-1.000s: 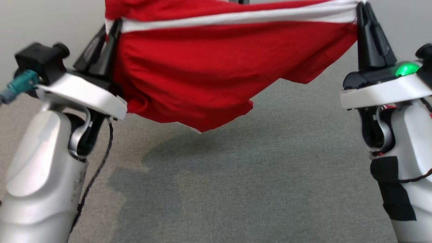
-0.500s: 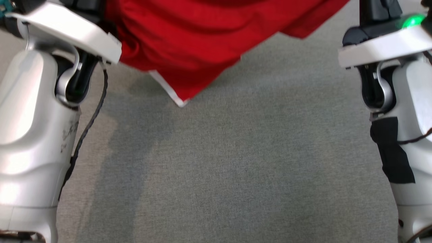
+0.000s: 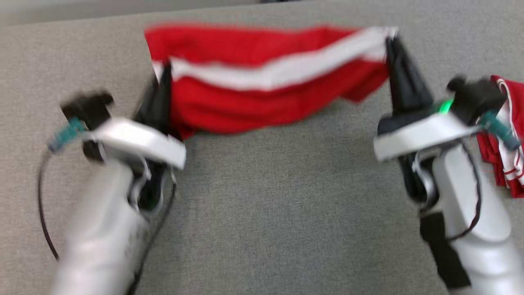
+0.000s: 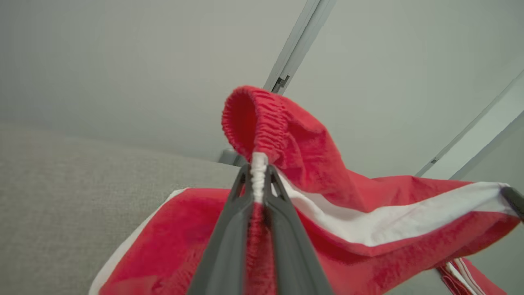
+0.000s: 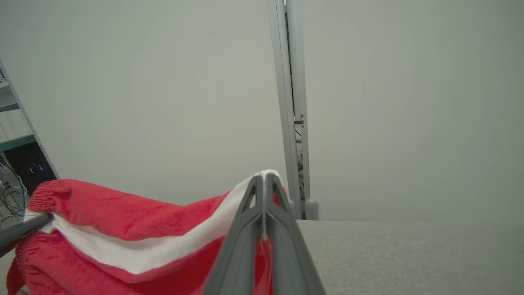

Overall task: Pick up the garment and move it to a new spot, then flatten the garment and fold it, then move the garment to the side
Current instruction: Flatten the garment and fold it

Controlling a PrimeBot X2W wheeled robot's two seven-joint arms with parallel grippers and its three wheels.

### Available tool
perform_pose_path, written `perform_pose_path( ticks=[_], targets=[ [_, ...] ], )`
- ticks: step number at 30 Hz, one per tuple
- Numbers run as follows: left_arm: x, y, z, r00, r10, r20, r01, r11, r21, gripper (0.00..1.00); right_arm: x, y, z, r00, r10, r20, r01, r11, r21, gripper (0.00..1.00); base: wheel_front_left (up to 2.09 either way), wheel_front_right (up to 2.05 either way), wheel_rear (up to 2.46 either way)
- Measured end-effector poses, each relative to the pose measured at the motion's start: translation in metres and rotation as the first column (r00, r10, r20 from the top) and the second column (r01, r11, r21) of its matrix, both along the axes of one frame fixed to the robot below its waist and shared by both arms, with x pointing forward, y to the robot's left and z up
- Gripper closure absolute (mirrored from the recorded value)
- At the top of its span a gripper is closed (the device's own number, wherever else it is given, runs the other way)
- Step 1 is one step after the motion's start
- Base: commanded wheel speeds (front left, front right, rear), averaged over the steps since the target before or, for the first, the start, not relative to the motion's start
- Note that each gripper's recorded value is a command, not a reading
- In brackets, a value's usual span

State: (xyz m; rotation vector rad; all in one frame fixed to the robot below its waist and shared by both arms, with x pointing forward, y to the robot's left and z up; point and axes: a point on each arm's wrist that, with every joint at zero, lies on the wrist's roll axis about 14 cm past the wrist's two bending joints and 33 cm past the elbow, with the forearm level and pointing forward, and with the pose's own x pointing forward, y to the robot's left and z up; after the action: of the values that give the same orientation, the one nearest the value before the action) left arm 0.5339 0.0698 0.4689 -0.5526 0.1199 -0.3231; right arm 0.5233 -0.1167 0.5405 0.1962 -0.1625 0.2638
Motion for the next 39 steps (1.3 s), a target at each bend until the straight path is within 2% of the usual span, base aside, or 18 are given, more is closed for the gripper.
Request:
perform_pose_path(
  ticks=[6,15,17,18,19,20,21,30,39],
  targets=[
    [-0.067,-0.003,-0.058,0.982,0.007,-0.189,-0.012,1.0,-0.024,1.0,-0.044,0.003,-0.054,0.987,0.005,-0.159,-0.003,1.0,0.015,1.0,0.0,0.0,0.0],
    [-0.12,0.002,-0.077,0.96,0.038,-0.278,-0.053,0.998,-0.046,1.0,-0.094,0.001,-0.09,0.96,-0.005,-0.279,0.011,1.0,0.021,1.0,0.0,0.0,0.0],
    [-0.129,0.006,-0.076,0.959,0.054,-0.28,-0.071,0.996,-0.048,0.81,-0.104,0.001,-0.093,0.957,-0.007,-0.291,0.014,1.0,0.022,1.0,0.0,0.0,0.0],
    [-0.133,0.007,-0.076,0.958,0.058,-0.279,-0.074,0.996,-0.05,0.66,-0.108,0.0,-0.095,0.954,-0.011,-0.298,0.019,1.0,0.022,1.0,0.0,0.0,0.0],
    [-0.142,0.007,-0.075,0.959,0.058,-0.277,-0.073,0.996,-0.045,0.13,-0.118,-0.004,-0.1,0.948,-0.022,-0.317,0.032,0.999,0.026,1.0,0.0,0.0,0.0],
    [-0.142,0.007,-0.075,0.959,0.058,-0.277,-0.073,0.996,-0.045,0.13,-0.118,-0.004,-0.1,0.948,-0.022,-0.317,0.032,0.999,0.026,1.0,0.0,0.0,0.0],
    [-0.146,0.007,-0.075,0.96,0.057,-0.275,-0.07,0.997,-0.036,0.0,-0.122,-0.004,-0.102,0.945,-0.024,-0.325,0.034,0.999,0.026,1.0,0.0,0.0,0.0],
    [-0.169,0.012,-0.073,0.965,0.063,-0.256,-0.063,0.998,0.007,0.0,-0.138,-0.004,-0.101,0.943,-0.025,-0.332,0.043,0.998,0.047,1.0,0.0,0.0,0.0],
    [-0.165,0.006,-0.07,0.97,0.04,-0.239,-0.035,0.999,0.024,0.0,-0.136,-0.005,-0.102,0.943,-0.028,-0.333,0.047,0.998,0.048,1.0,0.0,0.0,0.0]
  ],
)
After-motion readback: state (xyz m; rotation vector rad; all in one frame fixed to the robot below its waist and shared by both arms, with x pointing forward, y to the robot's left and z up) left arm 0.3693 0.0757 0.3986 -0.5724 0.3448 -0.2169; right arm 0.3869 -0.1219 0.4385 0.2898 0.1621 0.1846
